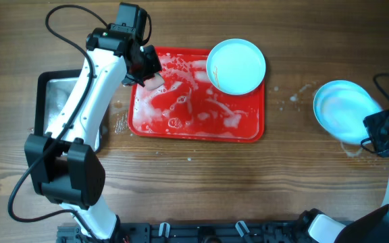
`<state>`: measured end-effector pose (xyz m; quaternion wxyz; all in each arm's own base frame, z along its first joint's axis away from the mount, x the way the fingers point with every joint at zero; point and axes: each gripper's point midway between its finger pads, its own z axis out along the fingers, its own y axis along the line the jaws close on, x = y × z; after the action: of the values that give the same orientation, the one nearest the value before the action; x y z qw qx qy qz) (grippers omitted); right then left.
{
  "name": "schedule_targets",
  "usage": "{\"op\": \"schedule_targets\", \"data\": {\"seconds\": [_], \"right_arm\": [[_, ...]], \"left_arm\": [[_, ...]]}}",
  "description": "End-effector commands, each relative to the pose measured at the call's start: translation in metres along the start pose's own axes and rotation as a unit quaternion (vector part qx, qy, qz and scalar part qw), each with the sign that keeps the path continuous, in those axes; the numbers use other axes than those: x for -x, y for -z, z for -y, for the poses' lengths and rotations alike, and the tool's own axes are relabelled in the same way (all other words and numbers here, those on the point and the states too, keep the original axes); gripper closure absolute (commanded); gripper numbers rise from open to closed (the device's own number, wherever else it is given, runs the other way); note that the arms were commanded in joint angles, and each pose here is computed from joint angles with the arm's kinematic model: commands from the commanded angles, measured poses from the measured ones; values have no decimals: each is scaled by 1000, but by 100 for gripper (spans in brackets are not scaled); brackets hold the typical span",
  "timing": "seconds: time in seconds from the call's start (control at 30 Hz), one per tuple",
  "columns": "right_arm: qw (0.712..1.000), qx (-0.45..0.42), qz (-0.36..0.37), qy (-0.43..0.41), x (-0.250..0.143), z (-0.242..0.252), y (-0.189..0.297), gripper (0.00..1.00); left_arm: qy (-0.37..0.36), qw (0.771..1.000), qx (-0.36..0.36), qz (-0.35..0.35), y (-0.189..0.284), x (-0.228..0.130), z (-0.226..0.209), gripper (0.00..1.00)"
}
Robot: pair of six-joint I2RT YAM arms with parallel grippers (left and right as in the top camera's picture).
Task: Clean dirty plates on tray and stack at the side
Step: 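Stack the plate on the cleaned plate at right and release, then move the right gripper to the last plate on the tray, grip rim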
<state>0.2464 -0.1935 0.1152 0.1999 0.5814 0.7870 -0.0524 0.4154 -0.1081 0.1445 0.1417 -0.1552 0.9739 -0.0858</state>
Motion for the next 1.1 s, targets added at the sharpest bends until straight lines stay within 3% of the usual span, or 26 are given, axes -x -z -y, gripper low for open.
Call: {"op": "schedule_targets", "data": {"seconds": [0.0, 0.1, 0.17, 0.3, 0.57, 0.7, 0.87, 1.07], "right_arm": [[1000, 20, -2, 11, -1, -6, 3, 33], [995, 81, -22, 53, -7, -28, 5, 32], [986, 141, -39, 86, -14, -52, 13, 24], [963, 221, -47, 146, -26, -98, 40, 19], [920, 280, -16, 272, -84, -204, 108, 12], [908, 277, -36, 312, -132, -249, 108, 13], [922, 218, -93, 306, -180, -267, 56, 28], [929, 148, -138, 310, -201, -246, 15, 43]], "left_arm": [[-10, 1000, 0, 12, 4, 5, 2, 96], [-10, 1000, 0, 12, 4, 5, 2, 96], [-10, 1000, 0, 12, 4, 5, 2, 96], [-10, 1000, 0, 13, 4, 5, 2, 96], [-10, 1000, 0, 12, 4, 5, 2, 96], [-10, 1000, 0, 12, 4, 5, 2, 96], [-10, 1000, 0, 12, 4, 5, 2, 96], [-10, 1000, 1, 11, 4, 4, 2, 96]]}}
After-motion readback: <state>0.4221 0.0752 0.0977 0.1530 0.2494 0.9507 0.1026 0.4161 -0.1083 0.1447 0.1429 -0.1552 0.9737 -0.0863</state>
